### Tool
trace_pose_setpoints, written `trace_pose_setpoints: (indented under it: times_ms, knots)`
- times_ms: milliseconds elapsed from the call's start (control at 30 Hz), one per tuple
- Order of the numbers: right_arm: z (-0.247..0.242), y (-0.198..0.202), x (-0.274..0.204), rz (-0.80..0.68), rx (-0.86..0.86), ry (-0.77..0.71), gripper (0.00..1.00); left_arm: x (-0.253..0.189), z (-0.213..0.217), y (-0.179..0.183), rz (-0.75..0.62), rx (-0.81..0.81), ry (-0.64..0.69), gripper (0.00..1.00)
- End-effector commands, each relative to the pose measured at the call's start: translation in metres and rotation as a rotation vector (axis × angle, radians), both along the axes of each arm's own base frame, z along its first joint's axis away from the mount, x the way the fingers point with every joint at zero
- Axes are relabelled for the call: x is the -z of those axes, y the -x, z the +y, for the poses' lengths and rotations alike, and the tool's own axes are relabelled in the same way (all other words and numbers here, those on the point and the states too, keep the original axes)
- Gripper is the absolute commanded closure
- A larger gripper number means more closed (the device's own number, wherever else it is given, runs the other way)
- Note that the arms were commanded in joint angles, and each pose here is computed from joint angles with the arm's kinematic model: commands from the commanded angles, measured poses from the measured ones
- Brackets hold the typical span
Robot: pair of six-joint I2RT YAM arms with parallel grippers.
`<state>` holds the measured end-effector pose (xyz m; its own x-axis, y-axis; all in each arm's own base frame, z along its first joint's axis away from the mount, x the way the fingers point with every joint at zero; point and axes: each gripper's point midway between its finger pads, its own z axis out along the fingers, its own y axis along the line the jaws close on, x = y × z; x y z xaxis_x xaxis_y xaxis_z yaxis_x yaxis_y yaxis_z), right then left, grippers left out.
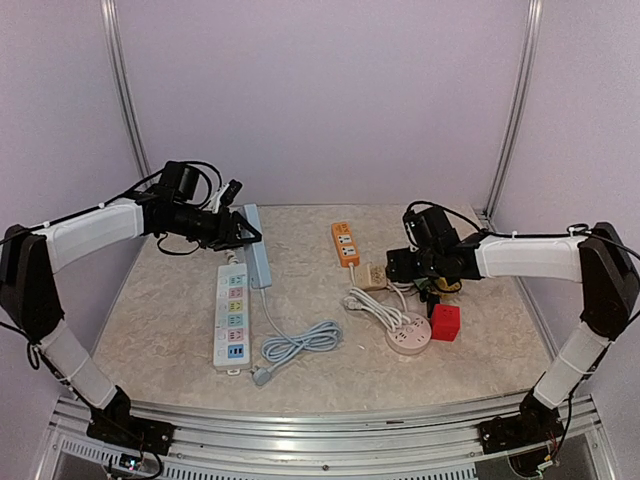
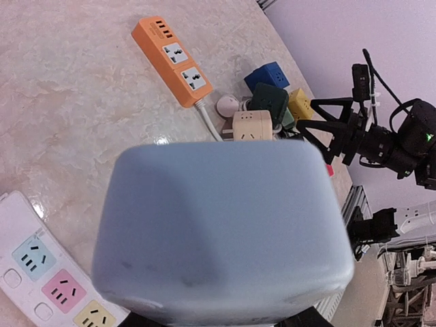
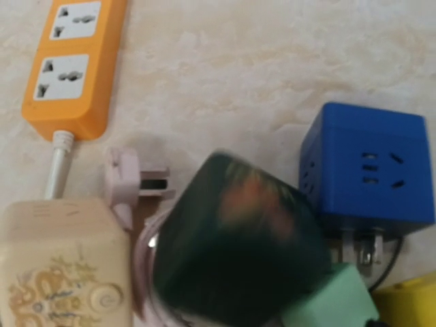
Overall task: Pull the plug off the socket
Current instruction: Place the plug at the center of the board, then place the socket at the center of the board.
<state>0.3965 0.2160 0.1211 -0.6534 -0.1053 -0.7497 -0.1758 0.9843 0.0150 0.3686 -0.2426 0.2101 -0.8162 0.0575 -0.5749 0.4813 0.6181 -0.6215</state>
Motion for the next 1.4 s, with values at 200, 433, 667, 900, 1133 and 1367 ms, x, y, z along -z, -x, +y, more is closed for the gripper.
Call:
trace_pose_setpoints:
  times_ms: [200,433,667,900,1133,1367]
  knots:
    - [-0.023,0.012,-0.052,-0.137,0.02,-0.025,0.04,0.047,-0.028,-0.019,0.08,-0.078,-0.109,1.0]
    - [-0.03,0.027,-0.077,-0.203,0.005,-0.081,0.04,0.086,-0.047,-0.028,0.166,-0.046,-0.141,0.99]
    - [-0.04,0.033,-0.076,-0.223,0.024,-0.062,0.05,0.118,-0.042,-0.031,0.213,-0.063,-0.208,0.83]
    - [-0.04,0.034,-0.073,-0.22,0.029,-0.067,0.05,0.136,-0.042,-0.028,0.246,-0.049,-0.222,0.61]
    - [-0.04,0.034,-0.073,-0.219,0.029,-0.07,0.06,0.139,-0.035,-0.032,0.235,-0.074,-0.249,0.35]
    - [-0.038,0.032,-0.07,-0.22,0.019,-0.066,0.06,0.125,-0.033,-0.04,0.179,-0.092,-0.219,0.15]
